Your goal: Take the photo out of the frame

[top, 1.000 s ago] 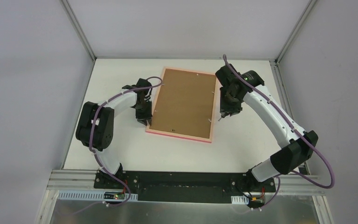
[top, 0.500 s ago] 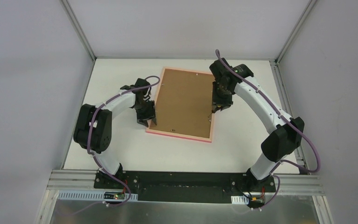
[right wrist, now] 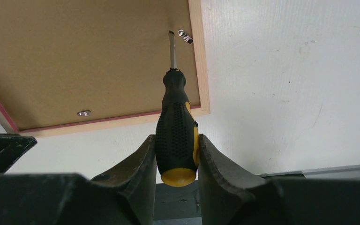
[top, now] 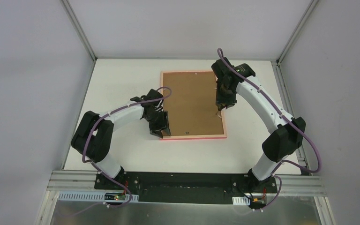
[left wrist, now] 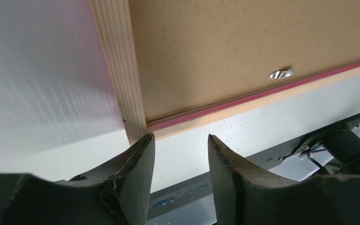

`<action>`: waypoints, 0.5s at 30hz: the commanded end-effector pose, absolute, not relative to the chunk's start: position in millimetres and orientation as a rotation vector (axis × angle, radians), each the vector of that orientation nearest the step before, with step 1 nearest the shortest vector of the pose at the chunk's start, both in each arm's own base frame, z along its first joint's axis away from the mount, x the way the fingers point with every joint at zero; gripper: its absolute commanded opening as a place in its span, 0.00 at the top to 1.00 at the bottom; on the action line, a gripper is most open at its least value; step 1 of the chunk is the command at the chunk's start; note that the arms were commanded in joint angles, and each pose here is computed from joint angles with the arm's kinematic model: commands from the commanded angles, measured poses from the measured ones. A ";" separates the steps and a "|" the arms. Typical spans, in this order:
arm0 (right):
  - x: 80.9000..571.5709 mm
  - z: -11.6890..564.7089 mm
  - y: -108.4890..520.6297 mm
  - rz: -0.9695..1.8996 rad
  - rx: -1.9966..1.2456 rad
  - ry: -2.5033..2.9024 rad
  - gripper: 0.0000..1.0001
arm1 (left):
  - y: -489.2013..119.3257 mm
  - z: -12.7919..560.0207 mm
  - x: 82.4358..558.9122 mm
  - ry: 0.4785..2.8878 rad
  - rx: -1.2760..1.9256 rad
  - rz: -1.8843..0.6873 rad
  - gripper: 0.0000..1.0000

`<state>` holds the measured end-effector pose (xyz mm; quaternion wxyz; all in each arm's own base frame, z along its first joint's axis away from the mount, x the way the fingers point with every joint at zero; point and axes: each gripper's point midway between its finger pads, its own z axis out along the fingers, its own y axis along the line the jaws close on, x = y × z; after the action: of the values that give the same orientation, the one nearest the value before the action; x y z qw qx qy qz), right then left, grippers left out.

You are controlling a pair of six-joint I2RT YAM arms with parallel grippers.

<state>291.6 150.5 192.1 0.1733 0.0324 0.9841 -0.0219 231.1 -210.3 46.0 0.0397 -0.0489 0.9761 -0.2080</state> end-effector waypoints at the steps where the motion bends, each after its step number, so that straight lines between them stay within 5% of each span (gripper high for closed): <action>1: 299.0 205.8 131.1 -0.147 0.133 2.733 1.00 | -205.7 59.8 233.3 2.945 -0.227 -0.650 0.51; 10: 309.1 202.6 130.7 -0.082 0.258 2.734 1.00 | -183.2 83.1 301.6 2.815 -0.334 -0.661 0.37; 15: 310.5 197.2 128.5 -0.108 0.266 2.745 1.00 | -180.1 73.9 344.6 2.806 -0.351 -0.621 0.37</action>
<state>303.3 129.5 190.4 0.1767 0.0809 0.9802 -0.0371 317.1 -182.8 80.0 0.1117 -0.1315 0.9584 -0.2272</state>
